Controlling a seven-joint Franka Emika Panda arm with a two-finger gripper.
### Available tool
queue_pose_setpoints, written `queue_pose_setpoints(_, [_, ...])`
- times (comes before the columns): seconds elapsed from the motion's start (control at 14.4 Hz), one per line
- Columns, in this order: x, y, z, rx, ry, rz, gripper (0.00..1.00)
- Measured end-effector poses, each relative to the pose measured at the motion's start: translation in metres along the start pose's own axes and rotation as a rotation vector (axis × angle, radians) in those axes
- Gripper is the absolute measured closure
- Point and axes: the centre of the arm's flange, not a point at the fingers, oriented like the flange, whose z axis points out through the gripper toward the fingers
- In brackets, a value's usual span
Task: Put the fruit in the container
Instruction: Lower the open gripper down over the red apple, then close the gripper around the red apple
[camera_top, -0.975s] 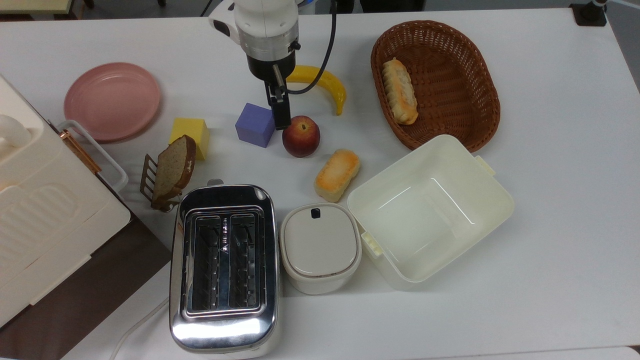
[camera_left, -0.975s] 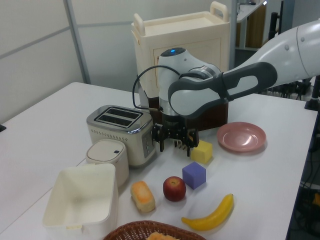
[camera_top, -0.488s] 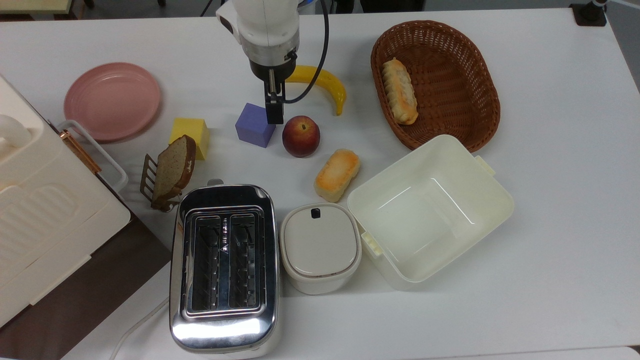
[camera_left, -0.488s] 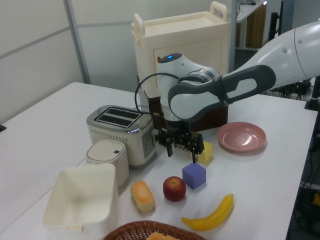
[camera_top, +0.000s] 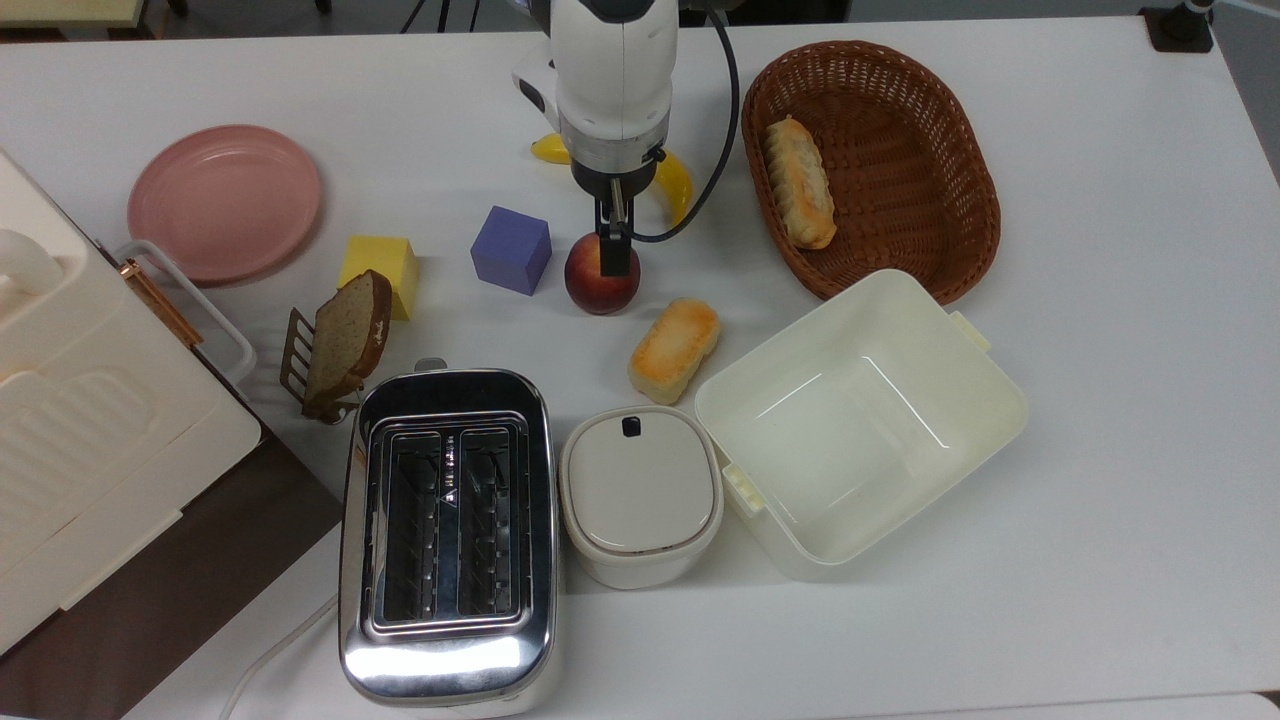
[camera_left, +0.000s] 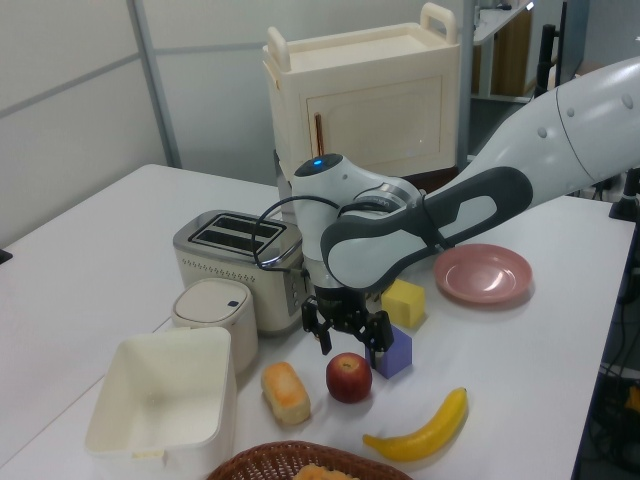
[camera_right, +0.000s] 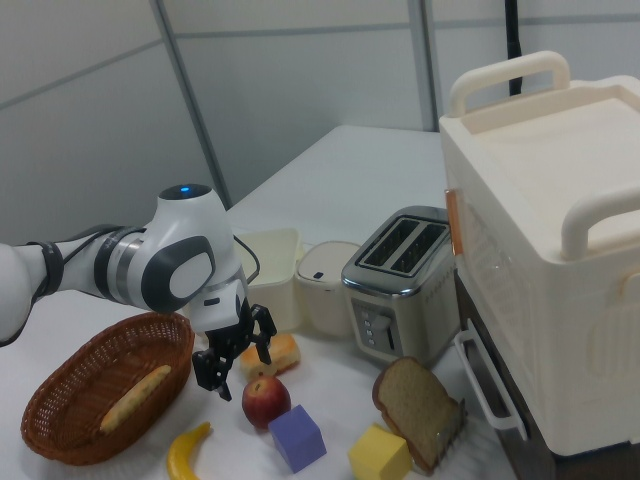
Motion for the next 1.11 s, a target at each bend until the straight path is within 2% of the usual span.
queue_pose_setpoints(0.35, [0.015, -0.008, -0.003, 0.068, -0.004, 0.029, 0.00])
queue_pose_setpoints(0.91, [0.013, 0.002, 0.025, 0.019, 0.023, 0.014, 0.00])
queue_pose_setpoints(1.11, [0.013, 0.001, 0.033, 0.029, 0.025, 0.009, 0.00])
